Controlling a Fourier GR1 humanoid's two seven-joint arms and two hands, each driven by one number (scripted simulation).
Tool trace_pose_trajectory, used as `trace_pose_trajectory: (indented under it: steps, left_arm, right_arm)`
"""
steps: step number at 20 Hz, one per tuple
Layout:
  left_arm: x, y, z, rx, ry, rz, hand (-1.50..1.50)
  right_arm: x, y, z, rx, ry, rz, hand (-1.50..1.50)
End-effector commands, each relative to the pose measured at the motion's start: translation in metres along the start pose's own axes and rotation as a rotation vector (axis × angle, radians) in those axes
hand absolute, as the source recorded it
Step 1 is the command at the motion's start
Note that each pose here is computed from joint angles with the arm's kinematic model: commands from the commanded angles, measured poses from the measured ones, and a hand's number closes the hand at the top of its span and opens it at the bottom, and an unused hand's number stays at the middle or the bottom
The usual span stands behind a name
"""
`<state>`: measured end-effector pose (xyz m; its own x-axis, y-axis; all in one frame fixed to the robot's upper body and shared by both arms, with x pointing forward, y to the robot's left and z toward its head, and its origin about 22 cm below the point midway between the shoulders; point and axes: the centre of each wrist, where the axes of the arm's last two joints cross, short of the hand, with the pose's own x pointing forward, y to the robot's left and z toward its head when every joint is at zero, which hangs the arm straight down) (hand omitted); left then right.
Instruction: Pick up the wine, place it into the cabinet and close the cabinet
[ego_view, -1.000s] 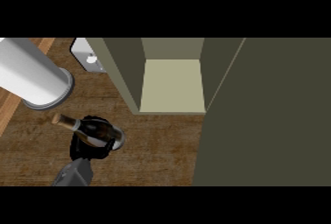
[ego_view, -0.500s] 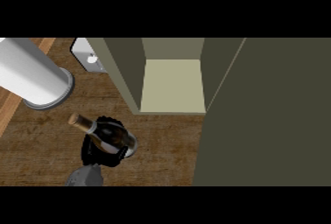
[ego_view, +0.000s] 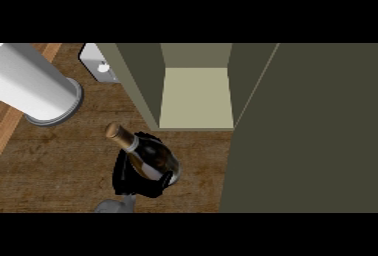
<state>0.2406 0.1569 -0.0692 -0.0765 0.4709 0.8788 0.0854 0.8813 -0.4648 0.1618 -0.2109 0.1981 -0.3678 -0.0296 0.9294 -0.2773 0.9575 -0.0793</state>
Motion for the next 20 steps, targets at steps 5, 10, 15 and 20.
trace_pose_trajectory:
  steps: [5,10,15,20]
  left_arm:
    - [-0.023,-0.044,0.006,0.062,0.041,0.008,1.50]
    - [-0.021,-0.037,-0.008,0.112,0.038,0.010,1.50]
    - [-0.034,-0.018,-0.024,0.090,0.045,0.014,1.50]
    - [-0.039,-0.036,-0.038,0.092,0.010,0.013,1.50]
  right_arm:
    - [0.007,0.002,0.024,0.025,-0.014,-0.020,-1.50]
    - [0.008,-0.001,0.007,0.011,0.017,-0.029,-1.50]
    - [0.005,0.012,0.022,0.013,0.009,-0.030,-1.50]
    - [0.002,-0.006,0.012,0.016,-0.008,-0.029,-1.50]
